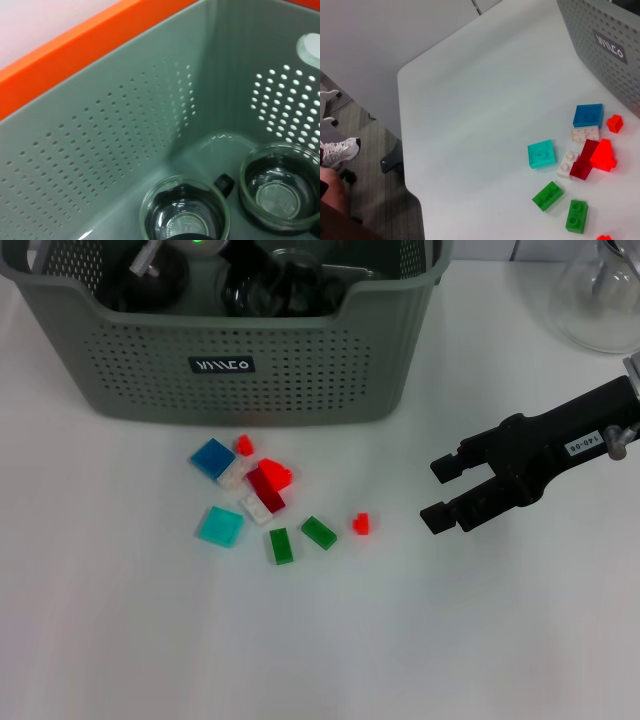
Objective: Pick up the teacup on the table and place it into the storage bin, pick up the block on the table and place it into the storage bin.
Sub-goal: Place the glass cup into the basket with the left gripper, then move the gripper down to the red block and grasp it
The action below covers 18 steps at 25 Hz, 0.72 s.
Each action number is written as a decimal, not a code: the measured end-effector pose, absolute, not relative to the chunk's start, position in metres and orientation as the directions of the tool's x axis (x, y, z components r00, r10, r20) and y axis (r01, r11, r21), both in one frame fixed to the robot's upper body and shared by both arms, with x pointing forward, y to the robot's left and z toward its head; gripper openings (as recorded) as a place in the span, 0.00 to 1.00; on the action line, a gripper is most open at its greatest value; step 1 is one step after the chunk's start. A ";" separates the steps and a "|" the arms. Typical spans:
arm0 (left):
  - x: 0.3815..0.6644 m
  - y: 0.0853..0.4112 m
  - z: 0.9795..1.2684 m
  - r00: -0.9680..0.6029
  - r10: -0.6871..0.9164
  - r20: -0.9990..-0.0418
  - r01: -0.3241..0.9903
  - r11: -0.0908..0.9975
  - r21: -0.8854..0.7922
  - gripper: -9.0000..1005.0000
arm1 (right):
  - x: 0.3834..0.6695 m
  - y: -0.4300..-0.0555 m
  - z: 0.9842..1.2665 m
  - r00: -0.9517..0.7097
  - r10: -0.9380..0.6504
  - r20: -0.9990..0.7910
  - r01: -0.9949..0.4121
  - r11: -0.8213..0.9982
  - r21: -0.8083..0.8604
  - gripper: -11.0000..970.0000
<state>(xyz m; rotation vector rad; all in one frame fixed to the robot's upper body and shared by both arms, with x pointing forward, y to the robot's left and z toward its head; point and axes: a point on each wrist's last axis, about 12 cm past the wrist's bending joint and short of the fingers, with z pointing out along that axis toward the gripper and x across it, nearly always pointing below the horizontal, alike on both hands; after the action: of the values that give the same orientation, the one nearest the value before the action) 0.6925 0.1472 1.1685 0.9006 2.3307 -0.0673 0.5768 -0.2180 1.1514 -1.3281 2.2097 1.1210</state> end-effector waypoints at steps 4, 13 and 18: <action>0.693 0.154 1.179 -0.563 0.565 -0.603 0.605 0.779 0.165 0.42 | 0.577 -0.218 1.151 -0.512 -0.593 -0.621 -0.852 0.256 0.458 0.94; 0.676 0.187 1.241 -0.484 0.421 -0.768 0.552 0.827 0.106 0.72 | 0.577 -0.221 1.152 -0.493 -0.600 -0.630 -0.863 0.248 0.439 0.95; 0.650 0.212 1.278 -0.397 0.287 -0.872 0.562 0.827 0.017 0.84 | 0.577 -0.223 1.152 -0.467 -0.611 -0.639 -0.877 0.230 0.421 0.95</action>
<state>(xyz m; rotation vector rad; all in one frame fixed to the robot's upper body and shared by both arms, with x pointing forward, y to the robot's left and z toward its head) 0.6500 0.2120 1.2776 0.6278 2.0049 -0.3449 0.5771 -0.2226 1.1523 -1.3801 2.1706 1.0919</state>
